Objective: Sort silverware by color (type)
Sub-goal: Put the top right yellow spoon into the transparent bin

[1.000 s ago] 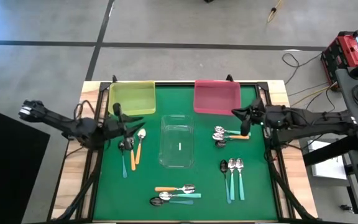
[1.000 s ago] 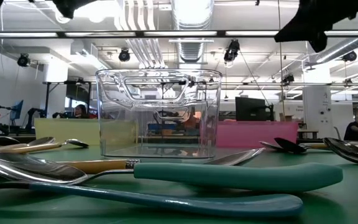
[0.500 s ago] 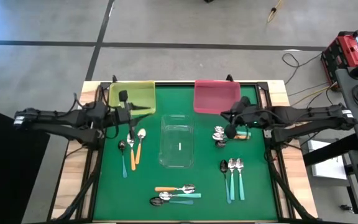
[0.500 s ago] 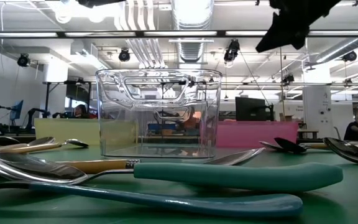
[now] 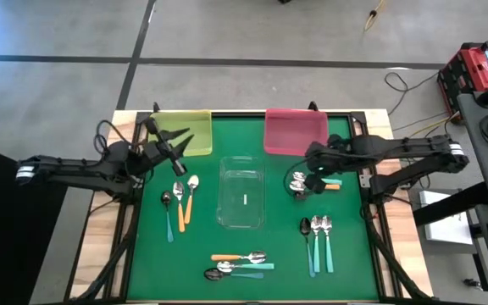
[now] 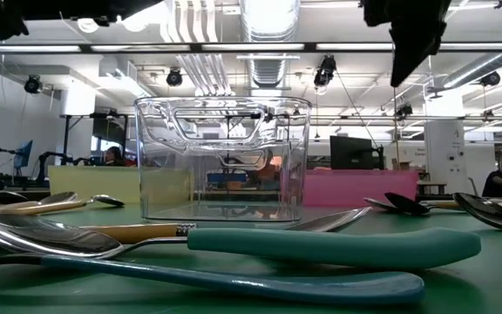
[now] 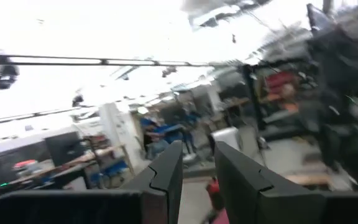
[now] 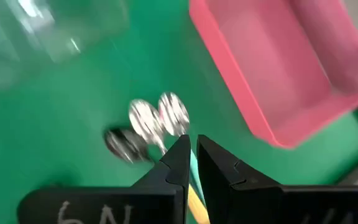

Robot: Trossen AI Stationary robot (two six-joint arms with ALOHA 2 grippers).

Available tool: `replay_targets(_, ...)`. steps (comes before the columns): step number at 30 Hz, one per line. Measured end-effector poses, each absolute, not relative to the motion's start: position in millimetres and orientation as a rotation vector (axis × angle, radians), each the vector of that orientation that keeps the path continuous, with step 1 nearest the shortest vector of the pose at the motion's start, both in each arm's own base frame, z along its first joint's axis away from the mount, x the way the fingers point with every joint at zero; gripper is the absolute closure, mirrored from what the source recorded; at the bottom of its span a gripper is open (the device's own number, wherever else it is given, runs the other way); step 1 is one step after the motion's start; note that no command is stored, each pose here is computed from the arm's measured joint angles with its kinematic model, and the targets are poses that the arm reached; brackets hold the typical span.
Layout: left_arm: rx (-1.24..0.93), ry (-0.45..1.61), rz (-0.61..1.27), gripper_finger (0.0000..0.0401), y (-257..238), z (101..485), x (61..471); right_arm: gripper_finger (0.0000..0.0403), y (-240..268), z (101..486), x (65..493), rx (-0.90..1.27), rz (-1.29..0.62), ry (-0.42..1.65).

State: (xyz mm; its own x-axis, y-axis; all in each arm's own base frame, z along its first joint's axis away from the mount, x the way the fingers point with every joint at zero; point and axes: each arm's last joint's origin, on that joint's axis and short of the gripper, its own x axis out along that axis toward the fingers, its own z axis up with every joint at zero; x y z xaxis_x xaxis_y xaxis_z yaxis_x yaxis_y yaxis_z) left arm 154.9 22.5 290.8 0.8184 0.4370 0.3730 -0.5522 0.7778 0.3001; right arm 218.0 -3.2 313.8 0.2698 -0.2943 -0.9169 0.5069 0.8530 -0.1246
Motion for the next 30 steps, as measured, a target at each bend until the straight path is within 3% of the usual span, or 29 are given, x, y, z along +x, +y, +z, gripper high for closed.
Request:
replay_targets(14, 0.397, -0.327, 0.568, 0.0324, 23, 291, 153, 0.0383, -1, 260, 248, -0.019, -0.234, 1.547)
replay_targets(20, 0.392, -0.315, 0.564, 0.0324, 23, 290, 153, 0.0383, -7, 244, 251, 0.067, -0.09, 1.444)
replay_targets(30, 0.392, -0.31, 0.564, 0.0324, 23, 290, 154, 0.0383, -26, 205, 204, 0.142, -0.224, 1.373)
